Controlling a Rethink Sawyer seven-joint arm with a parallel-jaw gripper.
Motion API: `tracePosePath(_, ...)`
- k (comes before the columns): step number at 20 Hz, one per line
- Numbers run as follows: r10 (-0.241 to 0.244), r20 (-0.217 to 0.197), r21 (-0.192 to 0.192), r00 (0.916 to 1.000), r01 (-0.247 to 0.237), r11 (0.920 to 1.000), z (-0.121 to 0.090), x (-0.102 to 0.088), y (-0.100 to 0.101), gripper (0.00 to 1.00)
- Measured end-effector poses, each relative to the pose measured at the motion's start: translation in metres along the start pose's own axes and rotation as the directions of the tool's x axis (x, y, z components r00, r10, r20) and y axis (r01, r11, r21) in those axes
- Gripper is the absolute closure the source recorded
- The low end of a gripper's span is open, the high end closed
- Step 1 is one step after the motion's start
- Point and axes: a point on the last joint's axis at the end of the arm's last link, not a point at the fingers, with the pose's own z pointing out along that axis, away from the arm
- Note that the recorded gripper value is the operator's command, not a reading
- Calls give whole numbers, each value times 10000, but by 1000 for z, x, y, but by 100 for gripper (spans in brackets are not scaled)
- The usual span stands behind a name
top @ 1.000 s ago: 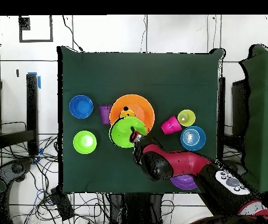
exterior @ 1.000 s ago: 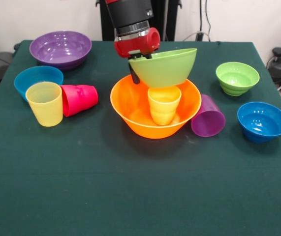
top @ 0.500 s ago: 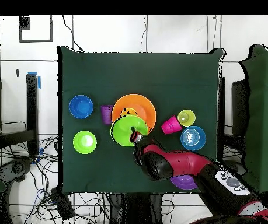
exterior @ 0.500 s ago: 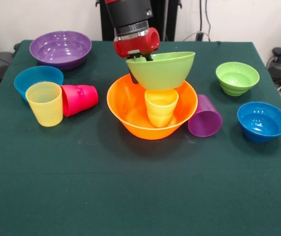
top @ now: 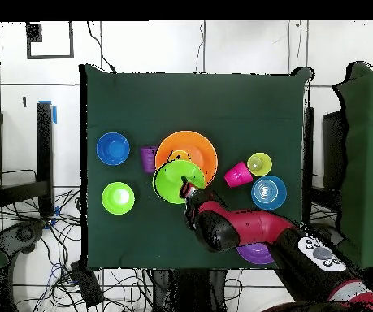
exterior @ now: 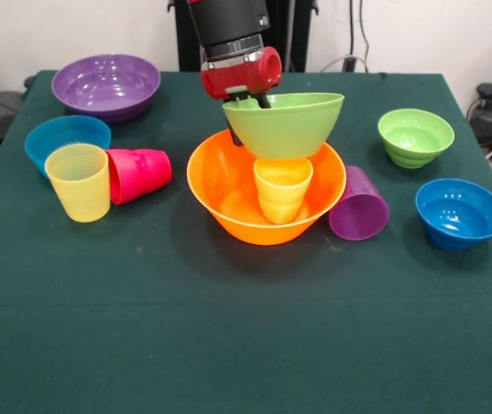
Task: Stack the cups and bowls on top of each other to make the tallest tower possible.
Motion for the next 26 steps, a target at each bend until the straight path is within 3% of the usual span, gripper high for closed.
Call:
tracePosePath(8, 47, 184, 51, 9998, -48, 10000, -4, -9, 3, 0)
tracePosePath(16, 457, 488, 139, 9978, -465, 9988, -10, -27, 8, 0)
tracePosePath(26, 853, 564, 259, 9948, -869, 9959, -13, -40, 12, 0)
